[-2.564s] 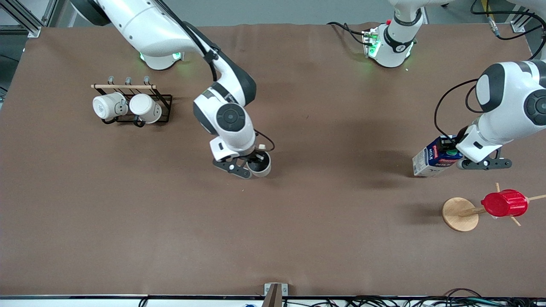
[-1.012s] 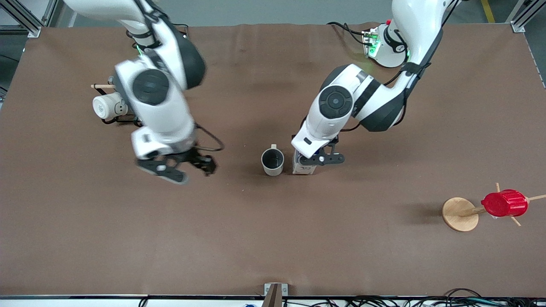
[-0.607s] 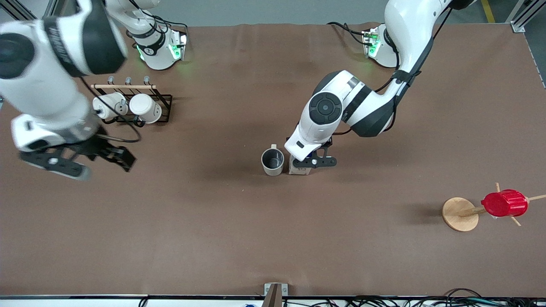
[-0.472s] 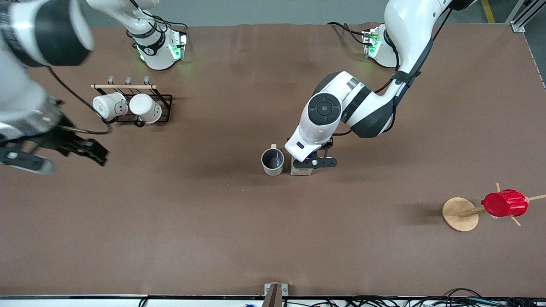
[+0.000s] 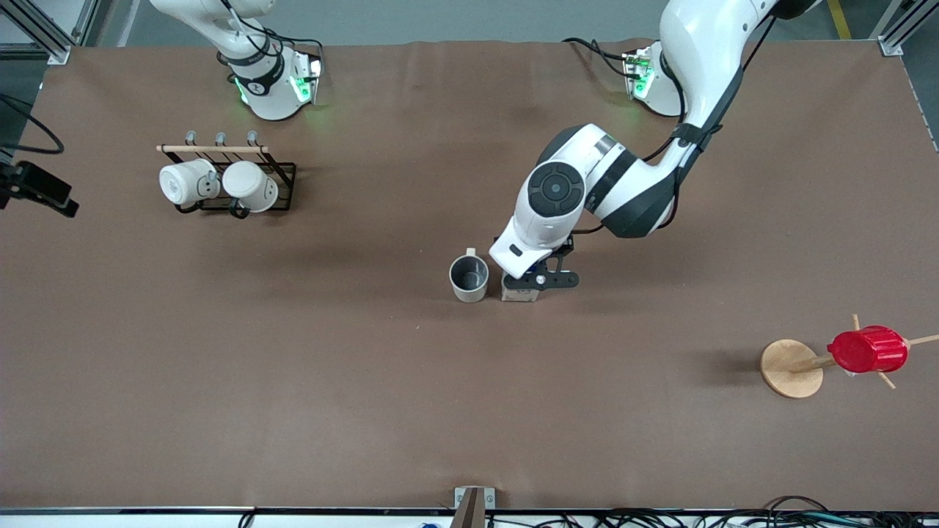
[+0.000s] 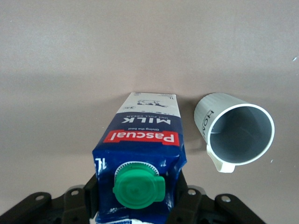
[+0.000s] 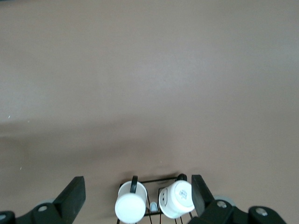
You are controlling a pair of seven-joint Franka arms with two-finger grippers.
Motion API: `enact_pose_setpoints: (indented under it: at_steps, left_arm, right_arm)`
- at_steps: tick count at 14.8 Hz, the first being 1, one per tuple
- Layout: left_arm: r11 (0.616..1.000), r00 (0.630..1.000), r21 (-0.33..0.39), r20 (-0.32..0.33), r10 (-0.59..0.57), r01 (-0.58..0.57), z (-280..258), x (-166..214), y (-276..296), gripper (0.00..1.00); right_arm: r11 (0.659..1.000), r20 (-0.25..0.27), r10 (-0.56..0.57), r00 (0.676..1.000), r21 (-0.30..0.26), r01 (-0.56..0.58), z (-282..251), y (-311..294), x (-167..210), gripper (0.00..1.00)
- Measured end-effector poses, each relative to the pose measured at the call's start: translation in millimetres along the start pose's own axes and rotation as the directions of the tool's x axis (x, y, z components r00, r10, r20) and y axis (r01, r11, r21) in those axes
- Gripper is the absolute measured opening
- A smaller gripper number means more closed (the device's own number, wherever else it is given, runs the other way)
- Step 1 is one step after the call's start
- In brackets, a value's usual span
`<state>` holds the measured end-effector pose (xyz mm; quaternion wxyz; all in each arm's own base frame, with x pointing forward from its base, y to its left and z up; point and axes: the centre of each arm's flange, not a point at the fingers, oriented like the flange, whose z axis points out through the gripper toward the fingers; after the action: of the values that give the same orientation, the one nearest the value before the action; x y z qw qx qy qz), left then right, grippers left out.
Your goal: Place cup and milk on table
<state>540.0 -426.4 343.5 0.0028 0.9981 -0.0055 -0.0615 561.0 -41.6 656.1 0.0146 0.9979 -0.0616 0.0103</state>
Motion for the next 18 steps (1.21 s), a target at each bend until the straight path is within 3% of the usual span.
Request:
enact_pose_setpoints:
  at_steps: [5, 12, 18]
  left_arm:
    - [1.0, 1.0, -0.003, -0.002, 0.018, -0.018, -1, 1, 1, 1.0]
    - [0.999, 0.995, -0.037, -0.098, -0.003, 0.0, -79, 0, -12, 1.0]
    - [1.0, 0.987, -0.01, -0.159, -0.012, 0.01, -160, 4, -100, 1.0]
  right_arm:
    - [0.999, 0.009, -0.029, 1.0, 0.016, 0.028, 3, -15, -2, 1.0]
    - [0.999, 0.015, -0.03, 0.999, 0.016, 0.03, 6, -16, -2, 1.0]
    - [0.999, 0.024, -0.034, 0.999, 0.016, 0.033, 7, -18, -3, 1.0]
